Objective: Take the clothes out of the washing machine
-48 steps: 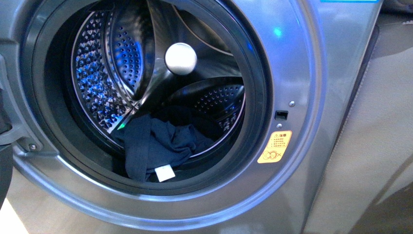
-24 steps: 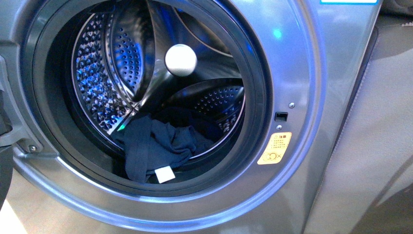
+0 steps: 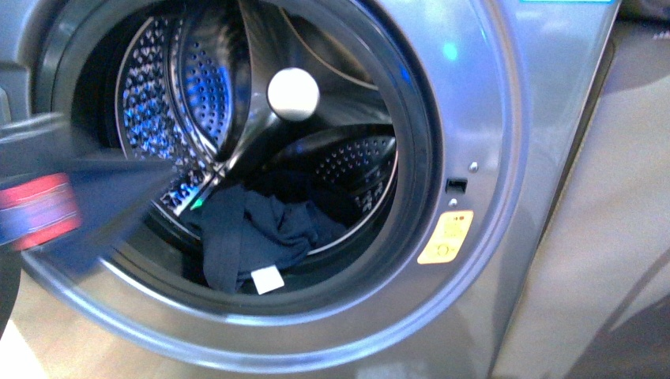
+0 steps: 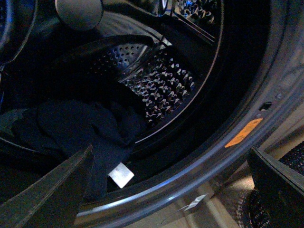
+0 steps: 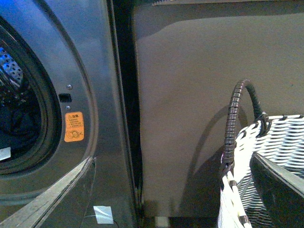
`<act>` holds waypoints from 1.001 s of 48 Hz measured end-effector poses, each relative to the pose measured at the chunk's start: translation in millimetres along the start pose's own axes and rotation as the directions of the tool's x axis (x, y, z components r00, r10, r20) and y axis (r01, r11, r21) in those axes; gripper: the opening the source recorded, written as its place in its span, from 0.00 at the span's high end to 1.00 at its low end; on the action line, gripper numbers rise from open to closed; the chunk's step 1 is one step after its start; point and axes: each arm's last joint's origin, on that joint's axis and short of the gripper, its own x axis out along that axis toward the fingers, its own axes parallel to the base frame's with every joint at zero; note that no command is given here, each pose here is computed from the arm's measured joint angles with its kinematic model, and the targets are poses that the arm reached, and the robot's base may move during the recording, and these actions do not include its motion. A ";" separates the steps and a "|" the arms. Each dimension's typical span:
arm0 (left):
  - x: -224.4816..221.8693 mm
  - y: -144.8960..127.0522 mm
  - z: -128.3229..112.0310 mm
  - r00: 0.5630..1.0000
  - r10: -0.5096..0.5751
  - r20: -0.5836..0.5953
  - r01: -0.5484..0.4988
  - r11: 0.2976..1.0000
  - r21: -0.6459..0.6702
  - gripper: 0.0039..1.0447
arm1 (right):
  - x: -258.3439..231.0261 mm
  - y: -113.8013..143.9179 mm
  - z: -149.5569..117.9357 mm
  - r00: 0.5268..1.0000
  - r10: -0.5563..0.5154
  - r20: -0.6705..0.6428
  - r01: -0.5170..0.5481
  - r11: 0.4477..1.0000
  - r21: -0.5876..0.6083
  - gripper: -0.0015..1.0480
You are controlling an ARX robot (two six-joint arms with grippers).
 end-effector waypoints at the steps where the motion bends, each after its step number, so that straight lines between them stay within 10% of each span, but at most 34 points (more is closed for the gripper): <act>1: 3.9 0.5 0.2 1.000 0.001 -0.005 -0.001 1.000 -0.002 0.06 | 0.0 0.0 0.0 1.000 0.000 0.000 0.000 1.000 0.000 0.07; 48: 167.9 49.7 -43.9 0.940 0.217 -0.263 -0.209 0.976 0.059 0.06 | 0.0 0.0 0.0 1.000 0.000 0.000 0.000 1.000 0.000 0.07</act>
